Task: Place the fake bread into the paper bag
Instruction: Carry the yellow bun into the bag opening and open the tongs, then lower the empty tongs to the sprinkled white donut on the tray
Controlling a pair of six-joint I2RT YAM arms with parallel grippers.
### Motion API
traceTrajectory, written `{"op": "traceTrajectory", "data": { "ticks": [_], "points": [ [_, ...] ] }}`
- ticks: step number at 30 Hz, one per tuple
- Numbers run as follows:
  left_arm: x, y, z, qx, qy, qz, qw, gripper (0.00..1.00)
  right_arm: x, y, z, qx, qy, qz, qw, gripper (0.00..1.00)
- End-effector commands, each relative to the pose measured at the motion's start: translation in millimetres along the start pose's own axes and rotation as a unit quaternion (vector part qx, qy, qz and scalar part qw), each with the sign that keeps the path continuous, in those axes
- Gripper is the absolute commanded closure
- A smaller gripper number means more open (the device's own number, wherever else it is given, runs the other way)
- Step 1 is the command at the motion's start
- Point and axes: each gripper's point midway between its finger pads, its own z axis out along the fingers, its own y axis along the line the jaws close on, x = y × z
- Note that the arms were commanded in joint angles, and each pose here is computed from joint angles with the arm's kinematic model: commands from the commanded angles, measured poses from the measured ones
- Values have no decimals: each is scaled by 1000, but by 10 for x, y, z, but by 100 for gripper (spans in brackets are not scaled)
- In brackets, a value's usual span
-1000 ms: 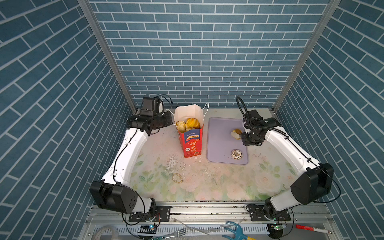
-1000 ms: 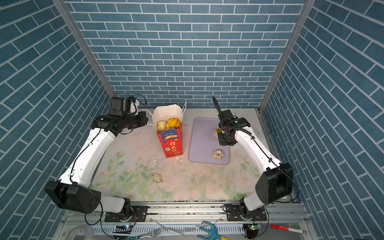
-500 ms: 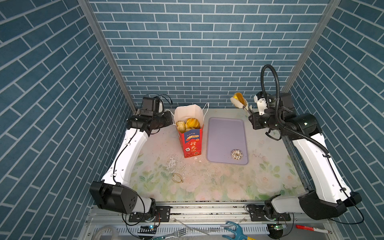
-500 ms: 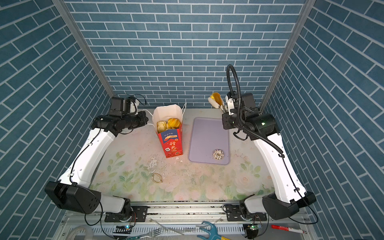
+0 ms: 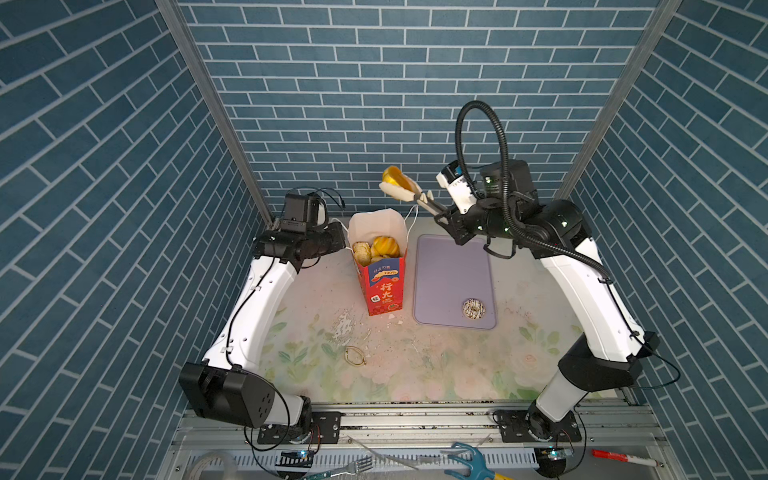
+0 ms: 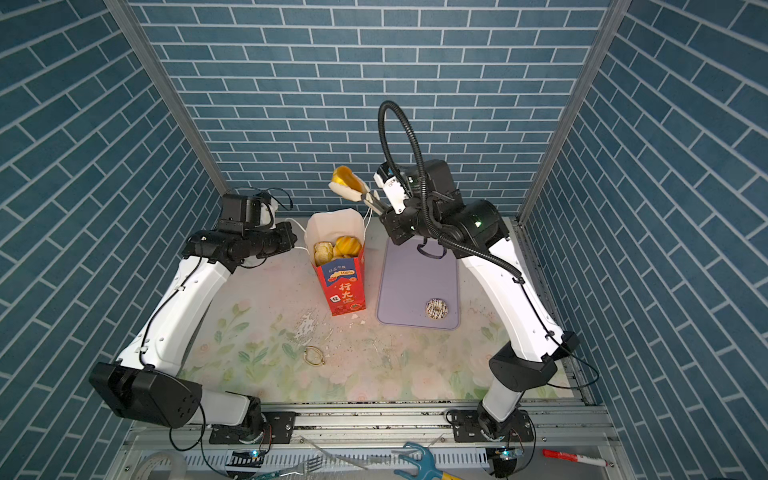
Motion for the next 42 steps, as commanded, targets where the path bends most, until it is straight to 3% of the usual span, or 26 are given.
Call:
{"op": "traceTrajectory", "data": {
  "ticks": [1,12,19,27,37,42],
  "points": [
    [33,-23,-42,5,-2,5,1000,100,61,153,75,-15,15,-45,999,74],
    [50,-22,-3,7,3,5,1000,100,626,310,585,-23,137,-71,988,72],
    [51,-24,-35,7,0,6,1000,100,740,277,732,-12,164,-72,984,65],
    [39,-27,-28,8,0,9,1000,100,481,170,557,18,125,-66,990,52],
    [-4,-48,-60,6,-3,10,1000,100,85,-196,-1,85,44,-22,995,51],
    [-24,-52,-78,6,-6,12,1000,100,160,-544,-286,127,42,29,991,51]
  ]
}}
